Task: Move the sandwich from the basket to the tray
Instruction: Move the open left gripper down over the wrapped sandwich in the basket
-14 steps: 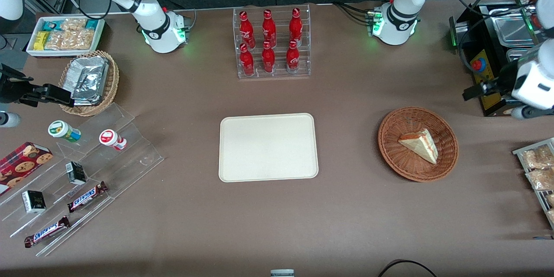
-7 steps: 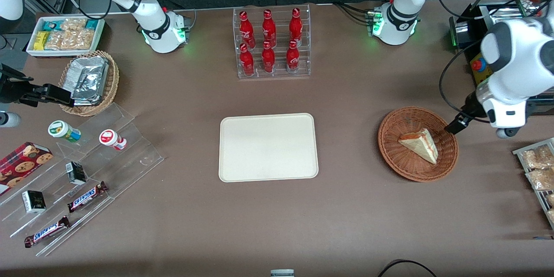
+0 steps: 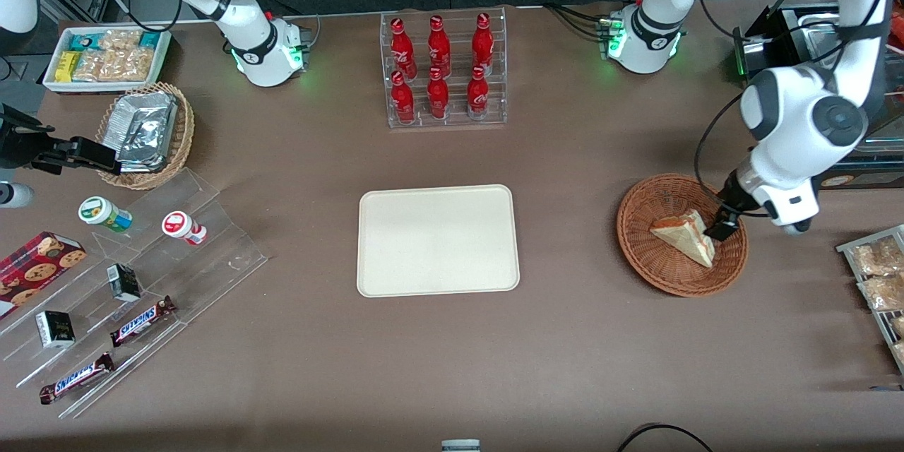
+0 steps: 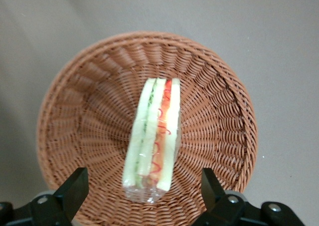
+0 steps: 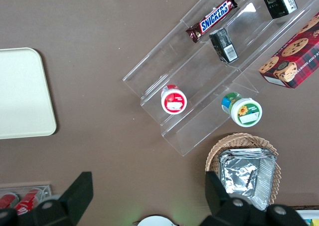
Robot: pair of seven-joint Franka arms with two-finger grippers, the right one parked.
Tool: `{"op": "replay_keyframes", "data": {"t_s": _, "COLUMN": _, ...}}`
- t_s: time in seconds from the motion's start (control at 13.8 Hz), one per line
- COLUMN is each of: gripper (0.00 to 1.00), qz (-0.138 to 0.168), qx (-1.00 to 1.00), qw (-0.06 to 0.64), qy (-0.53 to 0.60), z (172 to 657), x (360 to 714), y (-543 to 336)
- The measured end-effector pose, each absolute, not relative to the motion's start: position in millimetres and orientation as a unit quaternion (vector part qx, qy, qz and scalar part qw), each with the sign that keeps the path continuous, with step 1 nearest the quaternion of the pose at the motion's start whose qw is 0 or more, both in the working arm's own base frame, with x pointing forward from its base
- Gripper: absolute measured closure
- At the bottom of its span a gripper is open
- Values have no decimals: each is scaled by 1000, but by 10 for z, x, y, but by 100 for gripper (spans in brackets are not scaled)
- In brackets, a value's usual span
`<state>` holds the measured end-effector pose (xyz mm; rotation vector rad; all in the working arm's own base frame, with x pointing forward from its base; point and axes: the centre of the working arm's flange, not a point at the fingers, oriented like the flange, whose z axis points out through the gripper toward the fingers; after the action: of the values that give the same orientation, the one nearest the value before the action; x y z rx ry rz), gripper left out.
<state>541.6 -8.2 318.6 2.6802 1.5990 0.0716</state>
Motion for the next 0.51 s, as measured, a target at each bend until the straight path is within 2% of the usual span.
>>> {"op": "replay_keyframes", "data": {"t_s": 0.22, "gripper": 0, "qz": 27, "qx": 856, "qw": 12, "qy": 516, "z": 3058, "x": 5445, "y": -100}}
{"op": "replay_keyframes", "data": {"t_s": 0.51, "gripper": 0, "qz": 14, "qx": 857, "qw": 3, "qy": 516, "z": 2844, "x": 5419, "y": -99}}
